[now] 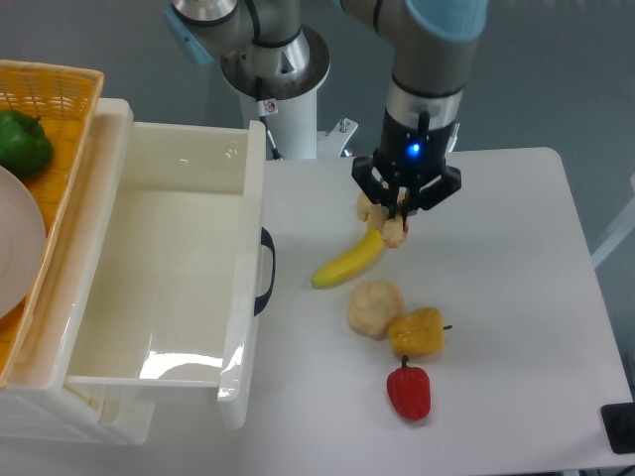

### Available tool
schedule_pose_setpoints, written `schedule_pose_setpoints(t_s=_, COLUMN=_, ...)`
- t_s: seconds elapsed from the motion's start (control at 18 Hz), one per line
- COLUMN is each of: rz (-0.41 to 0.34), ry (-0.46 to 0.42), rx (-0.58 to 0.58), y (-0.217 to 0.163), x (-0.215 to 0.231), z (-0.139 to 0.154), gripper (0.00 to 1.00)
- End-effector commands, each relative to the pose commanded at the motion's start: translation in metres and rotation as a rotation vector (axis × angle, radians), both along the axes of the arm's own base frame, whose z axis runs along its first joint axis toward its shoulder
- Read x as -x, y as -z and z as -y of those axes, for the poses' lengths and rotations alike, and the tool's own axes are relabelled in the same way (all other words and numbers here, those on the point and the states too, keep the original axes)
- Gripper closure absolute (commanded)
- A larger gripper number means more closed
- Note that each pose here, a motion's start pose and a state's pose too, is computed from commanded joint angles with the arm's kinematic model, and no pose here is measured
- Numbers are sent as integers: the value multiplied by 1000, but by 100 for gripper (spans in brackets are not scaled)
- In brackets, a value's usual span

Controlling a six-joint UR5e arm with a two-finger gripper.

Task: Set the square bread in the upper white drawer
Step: 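Carry the held bread roll up and over the open white drawer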

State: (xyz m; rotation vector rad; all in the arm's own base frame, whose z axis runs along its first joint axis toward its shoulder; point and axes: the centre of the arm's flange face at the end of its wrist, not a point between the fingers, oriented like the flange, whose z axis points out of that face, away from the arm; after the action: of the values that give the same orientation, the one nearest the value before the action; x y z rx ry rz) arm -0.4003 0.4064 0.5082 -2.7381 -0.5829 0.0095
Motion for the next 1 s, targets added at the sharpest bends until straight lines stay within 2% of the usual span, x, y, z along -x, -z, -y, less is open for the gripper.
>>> schedule_pose_setpoints(t_s=0.22, rz=42, ry=-69, rx=-120, y=-31, x=-19, z=-1, gripper=86)
schedule_pose_setpoints(t_s=0.5, rz=81, ry=-120, rx=-192, y=-51, x=-36, z=-5, gripper=86)
schedule_pose_setpoints(t_s=0.78, rz=108, ry=-126, rx=-227, y=-65, x=-64, z=-19, gripper=85)
schedule_pose_setpoints(t_s=1.0, rz=143, ry=-86, rx=-227, y=-60, x=-93, z=-41, gripper=81)
